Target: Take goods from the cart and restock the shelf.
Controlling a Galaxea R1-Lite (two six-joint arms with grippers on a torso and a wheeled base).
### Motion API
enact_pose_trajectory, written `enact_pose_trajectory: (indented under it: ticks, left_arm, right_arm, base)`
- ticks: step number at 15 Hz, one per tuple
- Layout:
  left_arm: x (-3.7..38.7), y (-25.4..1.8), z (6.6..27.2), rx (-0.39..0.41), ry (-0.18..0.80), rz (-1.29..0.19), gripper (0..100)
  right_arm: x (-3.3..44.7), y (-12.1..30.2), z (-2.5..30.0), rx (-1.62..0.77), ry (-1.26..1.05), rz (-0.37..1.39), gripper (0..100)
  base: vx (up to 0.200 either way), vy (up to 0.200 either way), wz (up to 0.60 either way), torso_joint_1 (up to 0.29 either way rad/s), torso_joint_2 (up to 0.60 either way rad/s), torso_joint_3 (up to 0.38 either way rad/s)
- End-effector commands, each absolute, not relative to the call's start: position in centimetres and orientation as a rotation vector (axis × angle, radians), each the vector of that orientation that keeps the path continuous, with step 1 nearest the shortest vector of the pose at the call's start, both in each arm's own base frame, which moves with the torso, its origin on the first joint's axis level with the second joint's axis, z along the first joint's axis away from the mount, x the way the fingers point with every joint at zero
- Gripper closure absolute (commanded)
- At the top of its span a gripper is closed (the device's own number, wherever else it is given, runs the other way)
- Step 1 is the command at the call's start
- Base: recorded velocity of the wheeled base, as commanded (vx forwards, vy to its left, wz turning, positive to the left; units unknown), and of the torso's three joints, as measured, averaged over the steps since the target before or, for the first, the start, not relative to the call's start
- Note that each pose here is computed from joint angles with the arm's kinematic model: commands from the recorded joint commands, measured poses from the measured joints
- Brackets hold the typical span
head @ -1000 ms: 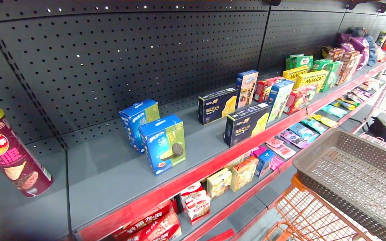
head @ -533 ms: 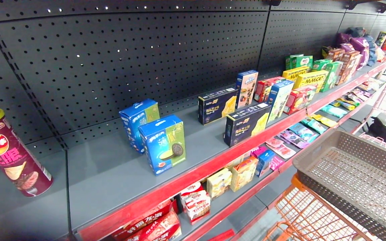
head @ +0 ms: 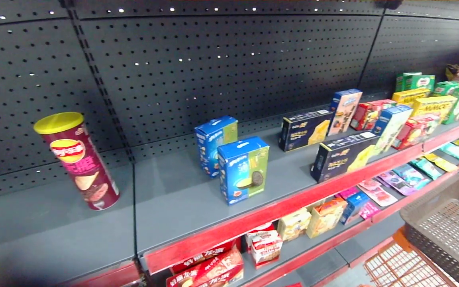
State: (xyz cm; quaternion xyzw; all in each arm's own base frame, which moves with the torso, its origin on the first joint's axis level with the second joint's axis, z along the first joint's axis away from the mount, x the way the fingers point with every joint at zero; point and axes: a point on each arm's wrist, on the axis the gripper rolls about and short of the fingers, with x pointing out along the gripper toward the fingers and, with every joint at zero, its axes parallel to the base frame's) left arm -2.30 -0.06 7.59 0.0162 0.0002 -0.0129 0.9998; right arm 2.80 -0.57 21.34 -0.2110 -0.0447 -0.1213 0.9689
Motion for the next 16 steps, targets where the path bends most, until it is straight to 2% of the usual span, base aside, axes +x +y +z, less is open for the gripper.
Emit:
enact_pose_trajectory:
  ticks: [1, 12, 16]
  left_arm:
    - [-2.3, -0.06, 7.6, 0.032, 0.0, -0.026, 0]
    - [-2.3, -0.06, 7.6, 0.032, 0.0, -0.026, 0]
    - [-2.3, -0.06, 7.6, 0.032, 0.0, -0.026, 0]
  right_arm:
    - [2.83, -0.56, 21.46, -0.427, -0.094, -0.241, 100]
    - [2.31, -0.42, 21.14, -0.446, -0.114, -0.214, 100]
    - [2.11, -0.39, 21.07, -0.449, -0.121, -0.213, 100]
  base:
    - [0.0, 0.0, 0.0, 0.0, 0.0, 0.0]
    - [0.0, 0.0, 0.0, 0.0, 0.0, 0.0]
    - [0.0, 0.0, 0.6, 0.001, 0.0, 0.005]
